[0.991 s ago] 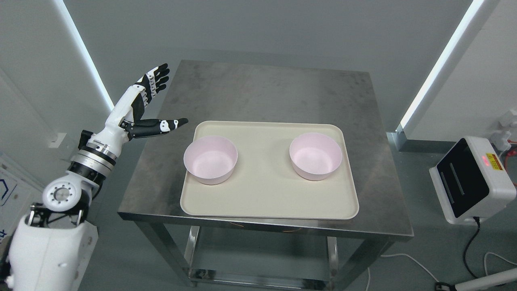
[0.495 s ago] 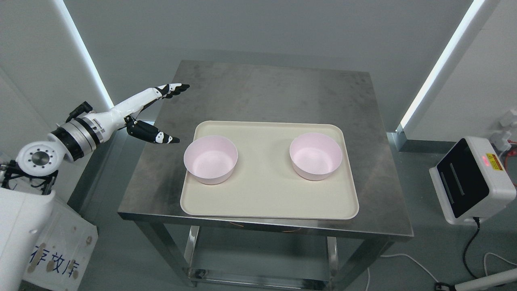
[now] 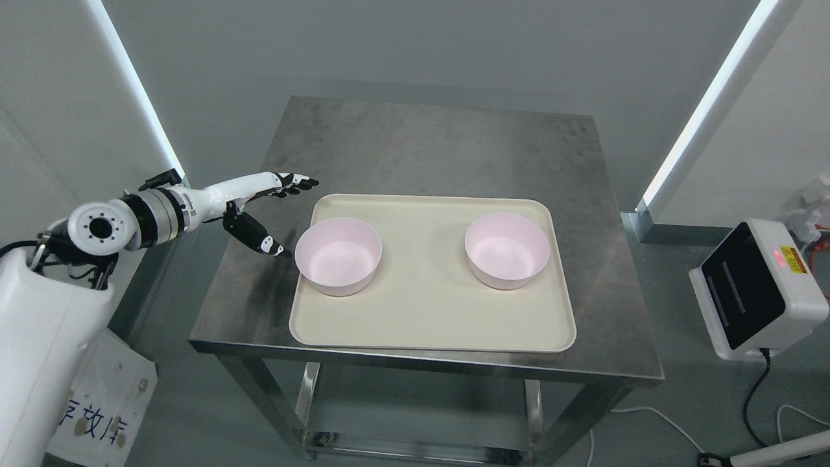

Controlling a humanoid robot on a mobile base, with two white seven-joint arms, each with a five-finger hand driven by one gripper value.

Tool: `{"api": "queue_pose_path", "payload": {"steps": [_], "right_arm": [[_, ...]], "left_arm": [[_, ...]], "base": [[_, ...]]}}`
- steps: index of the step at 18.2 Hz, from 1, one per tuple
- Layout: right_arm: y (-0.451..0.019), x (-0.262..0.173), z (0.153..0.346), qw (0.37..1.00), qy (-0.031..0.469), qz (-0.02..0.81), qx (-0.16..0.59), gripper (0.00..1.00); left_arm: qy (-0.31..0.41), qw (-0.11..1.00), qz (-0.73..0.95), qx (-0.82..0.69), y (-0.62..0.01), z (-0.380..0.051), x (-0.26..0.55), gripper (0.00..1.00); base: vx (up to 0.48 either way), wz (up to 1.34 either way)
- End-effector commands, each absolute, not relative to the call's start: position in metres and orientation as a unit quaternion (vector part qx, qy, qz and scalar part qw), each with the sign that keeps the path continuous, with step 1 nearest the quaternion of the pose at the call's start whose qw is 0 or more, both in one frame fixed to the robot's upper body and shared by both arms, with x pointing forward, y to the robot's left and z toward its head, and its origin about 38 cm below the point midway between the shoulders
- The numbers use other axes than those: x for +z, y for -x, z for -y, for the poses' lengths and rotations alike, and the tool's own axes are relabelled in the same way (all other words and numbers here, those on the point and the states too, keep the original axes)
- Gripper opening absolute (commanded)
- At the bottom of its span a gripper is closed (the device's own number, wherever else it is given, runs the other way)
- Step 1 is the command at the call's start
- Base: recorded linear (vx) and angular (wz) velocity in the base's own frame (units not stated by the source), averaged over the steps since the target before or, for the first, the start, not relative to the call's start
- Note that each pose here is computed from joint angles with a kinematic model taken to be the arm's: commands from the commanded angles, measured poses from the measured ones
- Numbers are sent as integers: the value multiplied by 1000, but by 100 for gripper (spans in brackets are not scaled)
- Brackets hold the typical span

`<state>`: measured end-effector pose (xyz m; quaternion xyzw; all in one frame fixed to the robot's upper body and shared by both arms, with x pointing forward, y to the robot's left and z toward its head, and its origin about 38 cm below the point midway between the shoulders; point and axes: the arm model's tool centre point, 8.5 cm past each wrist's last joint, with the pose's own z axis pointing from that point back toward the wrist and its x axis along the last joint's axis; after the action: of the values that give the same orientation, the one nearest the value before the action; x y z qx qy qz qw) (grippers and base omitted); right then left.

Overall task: Stack pink IKEA bowls on left shelf middle
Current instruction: 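Reach the left hand down to the nearer pink bowl and grasp its rim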

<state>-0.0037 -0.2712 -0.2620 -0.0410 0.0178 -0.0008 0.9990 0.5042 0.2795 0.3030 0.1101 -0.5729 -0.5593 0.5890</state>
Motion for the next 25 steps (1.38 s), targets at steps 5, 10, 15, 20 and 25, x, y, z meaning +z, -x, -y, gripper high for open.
{"api": "queue_pose_path", "payload": {"steps": [5, 10, 15, 20, 25], "right_arm": [[-7, -261, 282, 999, 49, -1, -5, 100], [-7, -261, 282, 999, 49, -1, -5, 100], [-7, -261, 282, 999, 49, -1, -5, 100], [-7, -261, 282, 999, 49, -1, -5, 100], [-6, -261, 282, 999, 49, -2, -5, 100]], "left_arm": [[-30, 586, 560, -585, -522, -188, 300, 93], [-65, 595, 521, -608, -524, -181, 285, 88], [-81, 601, 515, -606, -525, -195, 286, 79], [-90, 609, 523, -590, -527, -211, 291, 64], [-102, 607, 520, -592, -527, -217, 291, 51]], "base": [[0, 0], [0, 0], [0, 0], [0, 0], [0, 0]]}}
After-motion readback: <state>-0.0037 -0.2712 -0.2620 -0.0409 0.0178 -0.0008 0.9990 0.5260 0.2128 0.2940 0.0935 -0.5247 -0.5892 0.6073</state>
